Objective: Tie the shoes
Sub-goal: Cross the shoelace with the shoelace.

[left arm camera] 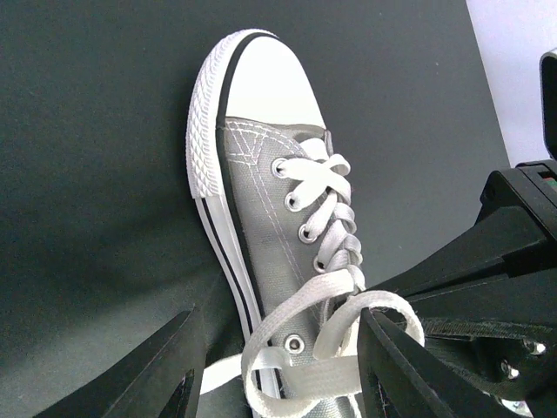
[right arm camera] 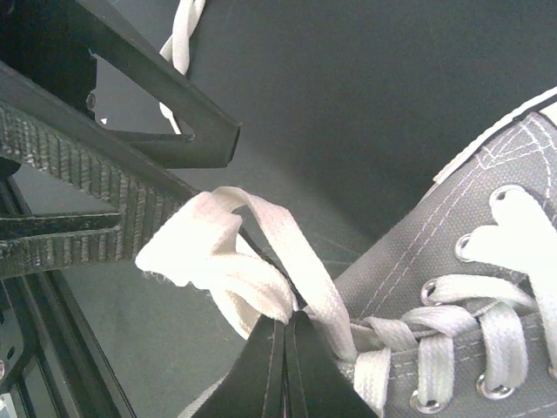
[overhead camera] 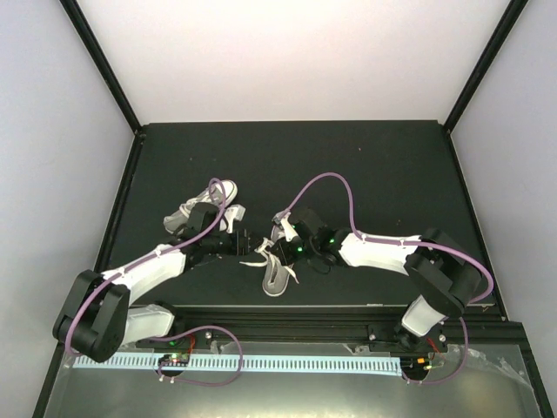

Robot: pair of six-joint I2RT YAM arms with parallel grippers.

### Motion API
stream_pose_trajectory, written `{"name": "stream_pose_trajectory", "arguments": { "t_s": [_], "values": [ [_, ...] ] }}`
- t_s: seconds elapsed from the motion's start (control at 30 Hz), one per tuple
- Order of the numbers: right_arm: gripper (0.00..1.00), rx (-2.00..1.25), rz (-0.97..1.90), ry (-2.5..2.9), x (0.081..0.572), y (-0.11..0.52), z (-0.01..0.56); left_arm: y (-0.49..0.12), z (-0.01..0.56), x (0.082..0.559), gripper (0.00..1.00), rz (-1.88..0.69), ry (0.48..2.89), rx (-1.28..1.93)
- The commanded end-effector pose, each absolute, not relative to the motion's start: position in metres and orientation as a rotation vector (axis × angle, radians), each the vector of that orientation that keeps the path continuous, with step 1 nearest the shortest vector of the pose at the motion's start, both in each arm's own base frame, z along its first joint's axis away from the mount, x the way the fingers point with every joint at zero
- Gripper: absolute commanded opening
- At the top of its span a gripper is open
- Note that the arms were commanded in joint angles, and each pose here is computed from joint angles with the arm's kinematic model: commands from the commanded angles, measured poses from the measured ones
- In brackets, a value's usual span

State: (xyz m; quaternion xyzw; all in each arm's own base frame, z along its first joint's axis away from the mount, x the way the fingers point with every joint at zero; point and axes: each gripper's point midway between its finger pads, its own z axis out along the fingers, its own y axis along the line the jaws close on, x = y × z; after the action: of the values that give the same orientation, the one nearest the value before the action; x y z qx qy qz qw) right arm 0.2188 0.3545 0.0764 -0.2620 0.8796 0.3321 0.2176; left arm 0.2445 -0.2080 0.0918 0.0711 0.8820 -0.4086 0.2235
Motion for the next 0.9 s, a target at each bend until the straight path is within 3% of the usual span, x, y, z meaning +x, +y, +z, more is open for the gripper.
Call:
{"name": "stream_pose_trajectory", "arguments": {
  "t_s": [0.0, 0.5, 0.87],
  "values": [
    [0.02, -0.724, 0.904, 2.408, 0.221, 0.351, 0.081, -0.207, 0.114, 0.26, 0.5, -1.112, 2.362, 0.167],
    [0.02, -0.726, 0.904, 2.407, 0.221, 0.351, 0.082, -0.163, 0.115, 0.264, 0.57, -0.992, 2.335, 0.031],
    [0.02, -0.729, 0.905, 2.401, 0.221, 0.351, 0.088, -0.194, 0.052, 0.258, 0.48, -1.209, 2.537, 0.122]
  ]
}}
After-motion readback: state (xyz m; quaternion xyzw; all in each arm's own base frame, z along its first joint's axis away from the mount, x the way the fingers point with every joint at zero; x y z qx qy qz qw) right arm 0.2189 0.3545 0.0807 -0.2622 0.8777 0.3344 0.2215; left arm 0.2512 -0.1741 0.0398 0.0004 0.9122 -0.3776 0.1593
